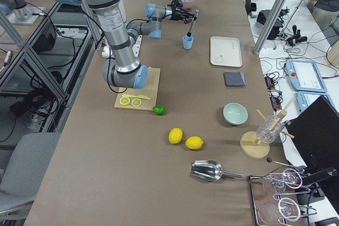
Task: Mash ice and strawberries in cup
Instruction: 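Press the pestle down into the cup repeatedly with the right gripper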
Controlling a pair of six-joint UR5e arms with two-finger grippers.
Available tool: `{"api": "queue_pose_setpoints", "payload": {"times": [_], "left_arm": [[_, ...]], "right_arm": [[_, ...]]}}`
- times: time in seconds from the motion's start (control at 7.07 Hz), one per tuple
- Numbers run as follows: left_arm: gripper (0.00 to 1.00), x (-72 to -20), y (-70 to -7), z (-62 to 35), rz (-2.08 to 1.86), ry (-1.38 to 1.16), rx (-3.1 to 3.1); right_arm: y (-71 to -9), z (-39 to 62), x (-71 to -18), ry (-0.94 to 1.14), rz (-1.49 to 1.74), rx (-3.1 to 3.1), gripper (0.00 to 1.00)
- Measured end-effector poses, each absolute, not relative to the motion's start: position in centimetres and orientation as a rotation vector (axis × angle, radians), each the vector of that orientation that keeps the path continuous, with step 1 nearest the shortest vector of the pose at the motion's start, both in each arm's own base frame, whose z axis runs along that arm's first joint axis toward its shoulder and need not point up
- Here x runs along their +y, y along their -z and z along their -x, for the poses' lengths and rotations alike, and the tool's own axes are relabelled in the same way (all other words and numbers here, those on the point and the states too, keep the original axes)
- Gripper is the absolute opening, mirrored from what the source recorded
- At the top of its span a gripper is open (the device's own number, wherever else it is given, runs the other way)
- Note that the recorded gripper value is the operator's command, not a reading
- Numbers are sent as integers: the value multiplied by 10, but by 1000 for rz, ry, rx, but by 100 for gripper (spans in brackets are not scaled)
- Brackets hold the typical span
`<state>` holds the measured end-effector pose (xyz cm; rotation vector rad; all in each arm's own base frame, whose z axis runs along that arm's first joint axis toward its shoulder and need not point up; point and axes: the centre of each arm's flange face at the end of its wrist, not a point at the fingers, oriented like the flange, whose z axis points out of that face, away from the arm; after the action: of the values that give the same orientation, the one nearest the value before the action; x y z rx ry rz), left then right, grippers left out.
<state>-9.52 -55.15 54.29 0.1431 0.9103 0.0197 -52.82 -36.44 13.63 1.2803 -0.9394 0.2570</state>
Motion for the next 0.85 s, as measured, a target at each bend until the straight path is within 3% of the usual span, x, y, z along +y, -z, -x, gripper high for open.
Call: {"api": "queue_pose_setpoints", "payload": {"times": [0.85], "left_arm": [[98, -547, -545, 96, -142, -19, 910]], "right_arm": [[-157, 552, -360, -213, -1256, -908, 0]]}}
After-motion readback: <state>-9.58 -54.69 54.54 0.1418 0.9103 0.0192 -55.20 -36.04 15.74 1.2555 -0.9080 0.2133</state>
